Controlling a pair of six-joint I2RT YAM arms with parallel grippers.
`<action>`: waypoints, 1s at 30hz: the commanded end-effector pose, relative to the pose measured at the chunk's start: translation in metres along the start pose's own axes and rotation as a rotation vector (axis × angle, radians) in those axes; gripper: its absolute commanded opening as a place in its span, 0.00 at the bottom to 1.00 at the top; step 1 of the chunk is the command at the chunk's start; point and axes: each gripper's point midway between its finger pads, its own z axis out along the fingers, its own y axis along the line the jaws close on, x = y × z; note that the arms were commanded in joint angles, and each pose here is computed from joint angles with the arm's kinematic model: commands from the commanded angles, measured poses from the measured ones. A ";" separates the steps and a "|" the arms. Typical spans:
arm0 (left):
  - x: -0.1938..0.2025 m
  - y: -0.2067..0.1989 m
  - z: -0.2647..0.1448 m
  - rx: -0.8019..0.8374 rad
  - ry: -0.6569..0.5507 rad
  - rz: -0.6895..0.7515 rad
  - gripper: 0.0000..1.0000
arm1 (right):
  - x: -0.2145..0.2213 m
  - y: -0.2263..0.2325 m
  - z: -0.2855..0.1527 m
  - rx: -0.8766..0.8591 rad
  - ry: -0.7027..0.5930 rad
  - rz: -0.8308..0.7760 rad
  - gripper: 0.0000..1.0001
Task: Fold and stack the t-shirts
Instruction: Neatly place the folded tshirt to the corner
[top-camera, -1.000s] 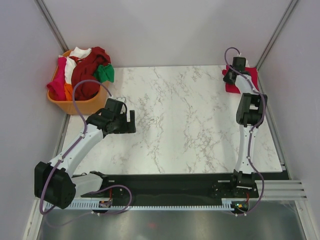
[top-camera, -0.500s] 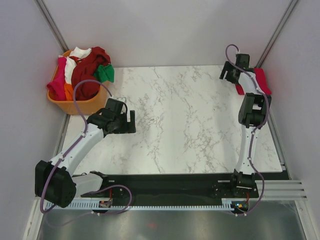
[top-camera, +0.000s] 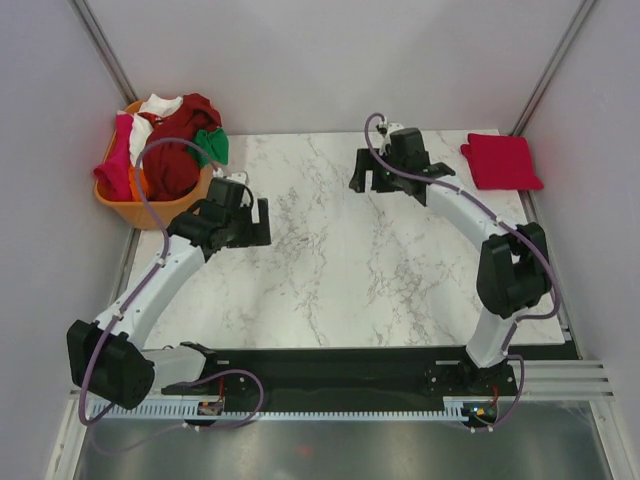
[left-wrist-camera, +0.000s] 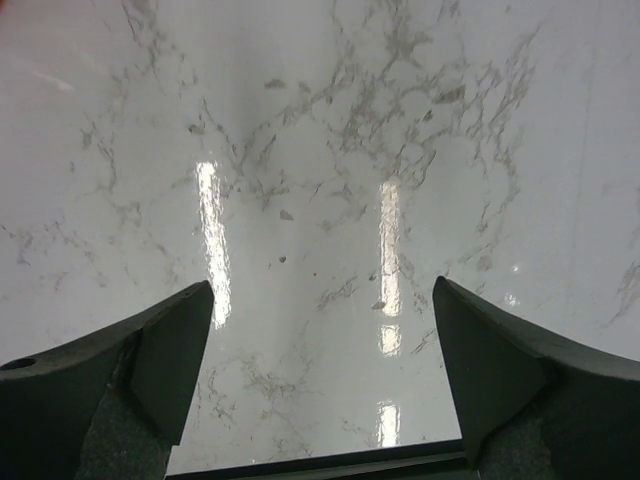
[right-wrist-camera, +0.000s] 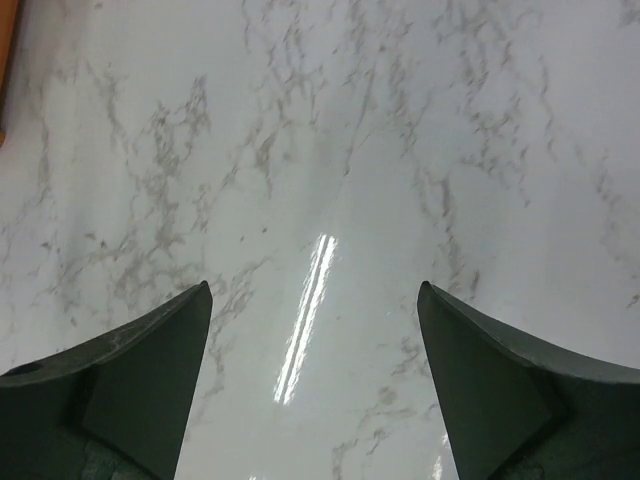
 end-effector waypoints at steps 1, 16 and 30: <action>-0.078 -0.004 -0.031 -0.036 -0.213 0.003 0.99 | 0.026 0.039 -0.018 -0.068 0.001 -0.014 0.92; -0.191 0.052 -0.085 -0.277 -0.430 -0.080 0.98 | 0.160 0.063 -0.072 -0.100 0.162 -0.028 0.92; -0.205 0.090 -0.096 -0.176 -0.484 -0.241 1.00 | 0.155 0.076 -0.094 -0.151 0.133 -0.093 0.98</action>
